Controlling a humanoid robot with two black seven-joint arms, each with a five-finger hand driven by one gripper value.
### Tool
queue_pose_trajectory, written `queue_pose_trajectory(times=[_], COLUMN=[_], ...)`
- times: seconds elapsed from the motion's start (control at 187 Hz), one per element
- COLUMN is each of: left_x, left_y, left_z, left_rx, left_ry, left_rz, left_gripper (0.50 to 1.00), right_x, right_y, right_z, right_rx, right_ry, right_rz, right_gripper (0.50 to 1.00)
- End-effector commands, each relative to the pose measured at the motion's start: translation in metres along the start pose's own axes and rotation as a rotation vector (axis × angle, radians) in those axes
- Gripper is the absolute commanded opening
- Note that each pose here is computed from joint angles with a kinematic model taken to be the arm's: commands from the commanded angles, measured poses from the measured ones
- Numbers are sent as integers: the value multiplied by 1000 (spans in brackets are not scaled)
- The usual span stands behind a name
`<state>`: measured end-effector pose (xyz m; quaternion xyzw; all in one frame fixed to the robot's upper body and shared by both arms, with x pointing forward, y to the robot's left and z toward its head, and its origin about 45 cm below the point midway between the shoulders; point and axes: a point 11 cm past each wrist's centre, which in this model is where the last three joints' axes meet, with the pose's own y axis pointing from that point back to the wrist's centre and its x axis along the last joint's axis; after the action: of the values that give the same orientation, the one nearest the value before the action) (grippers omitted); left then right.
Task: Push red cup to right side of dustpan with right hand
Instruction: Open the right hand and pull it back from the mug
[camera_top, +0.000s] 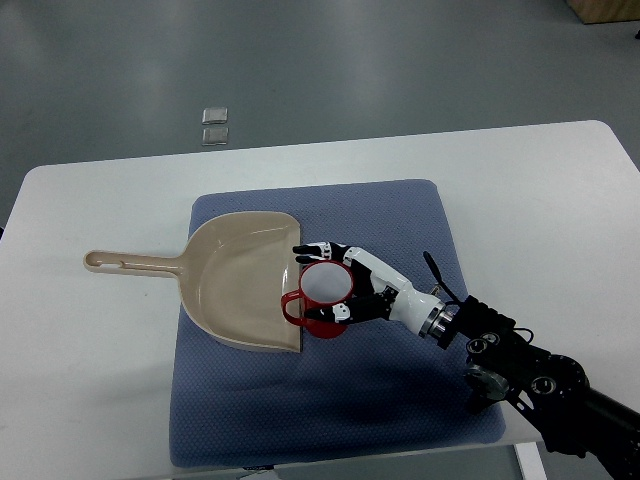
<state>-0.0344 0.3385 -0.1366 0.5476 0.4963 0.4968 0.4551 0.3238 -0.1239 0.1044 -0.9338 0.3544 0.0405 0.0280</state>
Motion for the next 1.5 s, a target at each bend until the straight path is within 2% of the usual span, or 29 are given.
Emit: queue_pose_trajectory(times=[0.0,0.864,1.195,1.494], left_x=[0,0,0,0], left_y=[0,0,0,0], left_z=[0,0,0,0], left_rx=[0,0,0,0], left_ry=[0,0,0,0], left_rz=[0,0,0,0], left_gripper=[1000,1000,1000,1000], right_x=[3,6,15,42], right_y=[3,16,23,37], right_z=[1,-8,-8,-17], right_rx=[-7,5,-5,-4], right_ry=[-1,11,18,11], right_rz=[-6,-29,-8,56], right_gripper=[915,913,913,913])
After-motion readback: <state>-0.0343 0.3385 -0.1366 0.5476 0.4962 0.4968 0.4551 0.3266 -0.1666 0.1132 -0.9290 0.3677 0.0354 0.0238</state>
